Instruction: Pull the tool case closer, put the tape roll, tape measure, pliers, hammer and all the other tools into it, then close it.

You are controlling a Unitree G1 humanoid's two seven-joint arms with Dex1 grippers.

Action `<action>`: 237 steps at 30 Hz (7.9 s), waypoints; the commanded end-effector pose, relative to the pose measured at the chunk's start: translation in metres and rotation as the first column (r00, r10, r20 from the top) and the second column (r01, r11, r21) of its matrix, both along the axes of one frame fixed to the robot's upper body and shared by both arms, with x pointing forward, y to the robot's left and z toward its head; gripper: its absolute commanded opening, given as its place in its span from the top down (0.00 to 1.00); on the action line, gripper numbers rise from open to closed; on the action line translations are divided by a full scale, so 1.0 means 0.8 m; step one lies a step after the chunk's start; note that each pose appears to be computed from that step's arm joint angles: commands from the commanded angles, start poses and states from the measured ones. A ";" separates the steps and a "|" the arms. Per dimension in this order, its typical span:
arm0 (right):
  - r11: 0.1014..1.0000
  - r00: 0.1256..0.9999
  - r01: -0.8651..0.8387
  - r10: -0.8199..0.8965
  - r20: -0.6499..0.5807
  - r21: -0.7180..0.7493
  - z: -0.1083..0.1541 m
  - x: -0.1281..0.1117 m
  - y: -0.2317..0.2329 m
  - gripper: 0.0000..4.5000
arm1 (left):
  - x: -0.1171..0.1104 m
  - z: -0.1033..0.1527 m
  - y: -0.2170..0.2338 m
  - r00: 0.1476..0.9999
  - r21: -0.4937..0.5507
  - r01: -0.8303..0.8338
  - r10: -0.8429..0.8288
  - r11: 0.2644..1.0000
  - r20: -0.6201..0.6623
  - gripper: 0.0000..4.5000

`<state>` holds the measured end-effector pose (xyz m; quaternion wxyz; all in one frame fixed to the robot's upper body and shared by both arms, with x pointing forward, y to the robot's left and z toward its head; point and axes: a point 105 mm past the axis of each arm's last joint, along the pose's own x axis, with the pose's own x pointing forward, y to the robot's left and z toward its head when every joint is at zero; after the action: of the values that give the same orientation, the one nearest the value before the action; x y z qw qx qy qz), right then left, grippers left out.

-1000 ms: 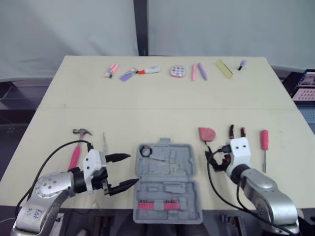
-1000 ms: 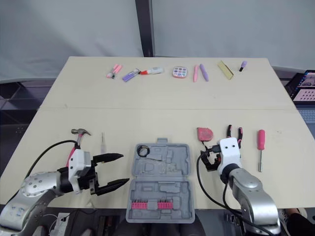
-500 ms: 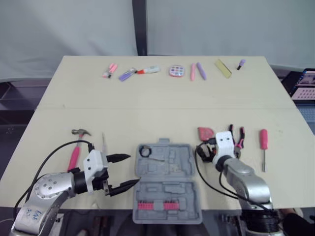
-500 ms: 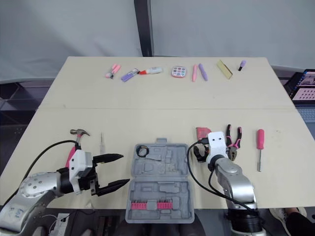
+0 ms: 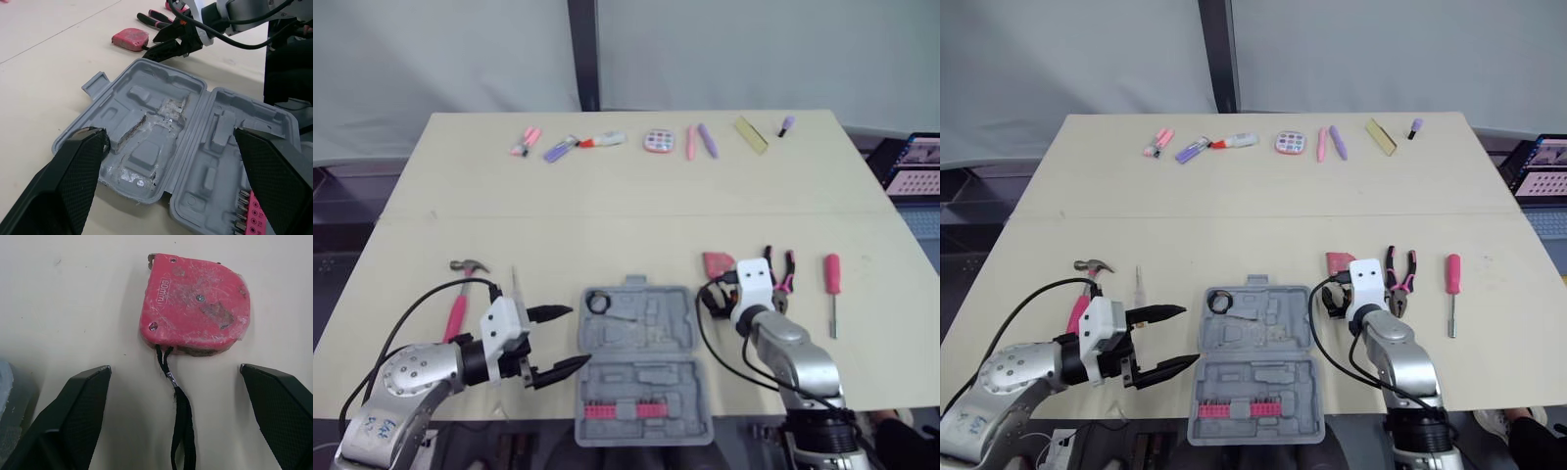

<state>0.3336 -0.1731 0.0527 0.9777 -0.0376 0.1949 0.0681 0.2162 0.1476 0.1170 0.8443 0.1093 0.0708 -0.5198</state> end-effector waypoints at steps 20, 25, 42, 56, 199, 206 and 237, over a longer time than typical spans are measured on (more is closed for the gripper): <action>1.000 1.000 0.003 -0.004 -0.022 -0.018 -0.005 -0.023 -0.005 0.98 | -0.004 0.004 -0.003 1.000 0.011 0.014 -0.014 1.000 0.018 0.00; 1.000 0.997 0.001 -0.002 -0.074 -0.021 -0.018 -0.055 -0.009 0.98 | -0.004 0.003 -0.004 1.000 0.011 0.024 -0.024 1.000 0.013 0.00; 0.998 0.977 -0.054 0.056 -0.204 0.018 -0.031 -0.136 -0.001 0.98 | -0.004 -0.003 -0.005 0.999 0.009 0.051 -0.051 0.999 0.005 0.00; 0.993 0.951 -0.095 0.112 -0.287 0.073 -0.034 -0.177 0.016 0.98 | -0.017 -0.016 -0.002 0.995 0.021 0.097 -0.096 0.995 -0.030 0.00; 0.283 0.477 -0.869 0.694 -0.539 -0.406 0.111 -0.036 0.002 0.35 | 0.002 -0.010 -0.001 0.970 0.028 0.152 -0.155 0.988 0.185 0.00; 0.261 0.465 -0.878 0.662 -0.588 -0.400 0.122 -0.025 0.044 0.35 | 0.006 -0.012 -0.001 0.976 0.023 0.124 -0.126 0.992 0.177 0.00; 0.114 0.367 -0.916 0.626 -0.688 -0.384 0.087 -0.023 0.101 0.35 | 0.009 -0.018 0.016 0.987 0.021 0.040 -0.042 0.999 0.158 0.00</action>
<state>0.3147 -0.0960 0.1183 0.6226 -0.4977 0.3406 0.4987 0.2236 0.1571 0.0981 0.8328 0.1543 0.0164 -0.5314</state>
